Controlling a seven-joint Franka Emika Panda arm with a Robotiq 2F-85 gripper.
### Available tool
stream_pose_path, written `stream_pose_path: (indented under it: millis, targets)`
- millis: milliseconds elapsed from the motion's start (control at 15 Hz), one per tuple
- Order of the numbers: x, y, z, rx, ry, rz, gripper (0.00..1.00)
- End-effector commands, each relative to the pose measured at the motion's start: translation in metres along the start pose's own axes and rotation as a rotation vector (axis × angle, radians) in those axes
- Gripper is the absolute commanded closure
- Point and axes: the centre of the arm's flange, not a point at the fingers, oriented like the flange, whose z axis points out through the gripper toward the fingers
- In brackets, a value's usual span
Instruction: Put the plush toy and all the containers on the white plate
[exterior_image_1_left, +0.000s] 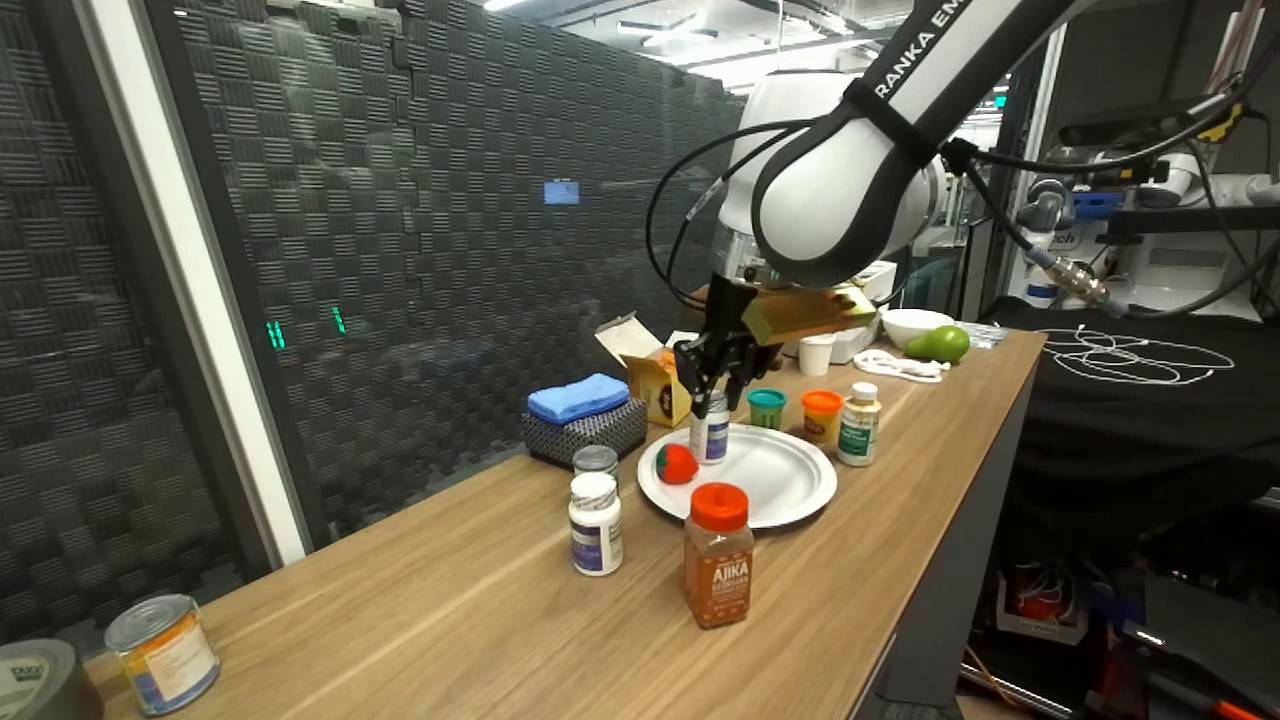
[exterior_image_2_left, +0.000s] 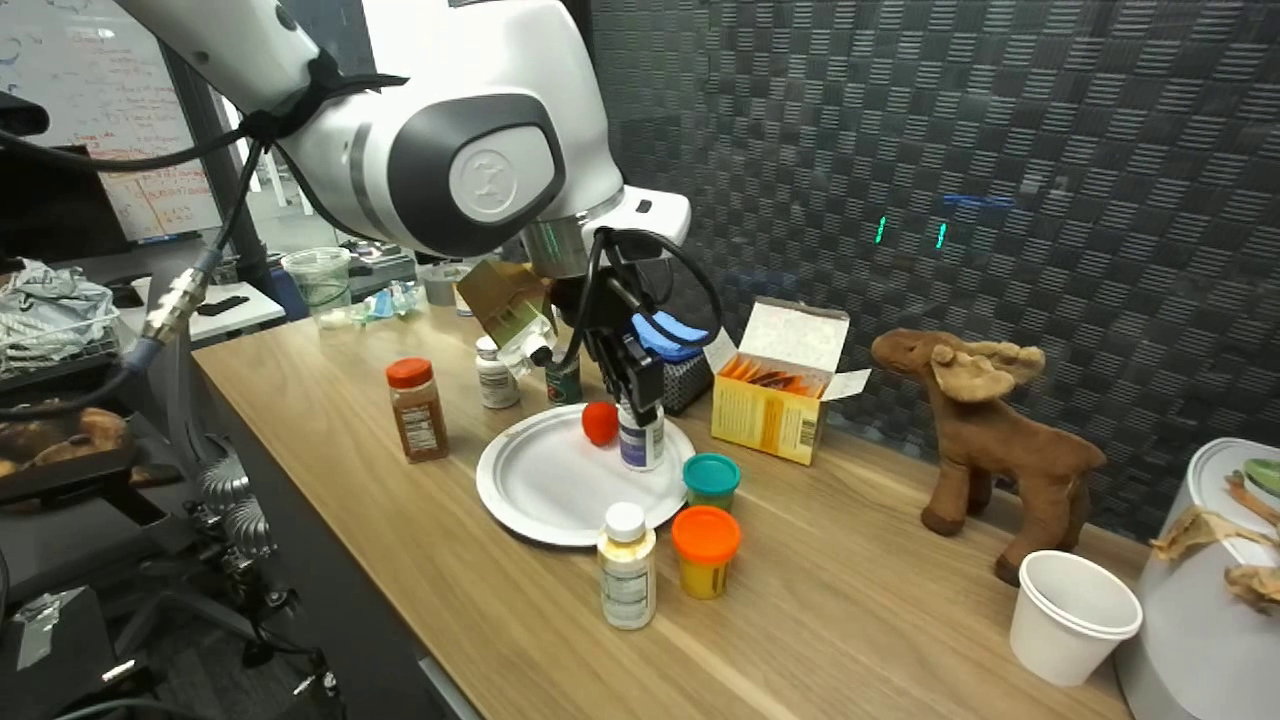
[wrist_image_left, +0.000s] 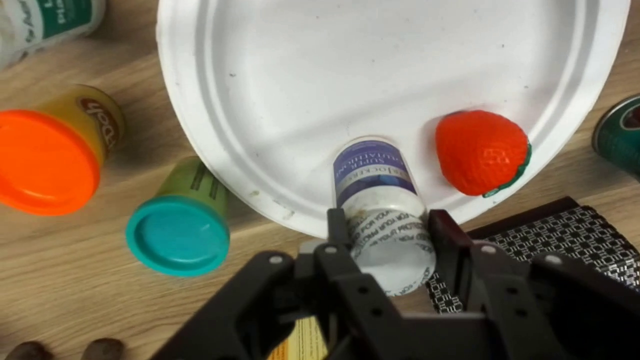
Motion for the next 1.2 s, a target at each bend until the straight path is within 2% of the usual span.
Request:
stream_pose_path:
  millis: [0, 333, 533, 600, 733, 933, 1133]
  targets:
    - [-0.009, -0.001, -0.004, 0.006, 0.007, -0.01, 0.78]
    - [-0.008, -0.012, -0.006, 0.036, -0.004, -0.015, 0.77]
    - [-0.01, -0.021, -0.006, 0.022, -0.008, -0.033, 0.73]
    - [-0.011, -0.022, -0.005, 0.011, -0.005, -0.035, 0.33]
    - [-0.009, -0.02, -0.007, -0.016, 0.026, -0.023, 0.23]
    - [0.005, -0.007, -0.024, -0.053, 0.108, 0.047, 0.01]
    - [0.023, 0.019, -0.038, -0.102, 0.174, 0.143, 0.0]
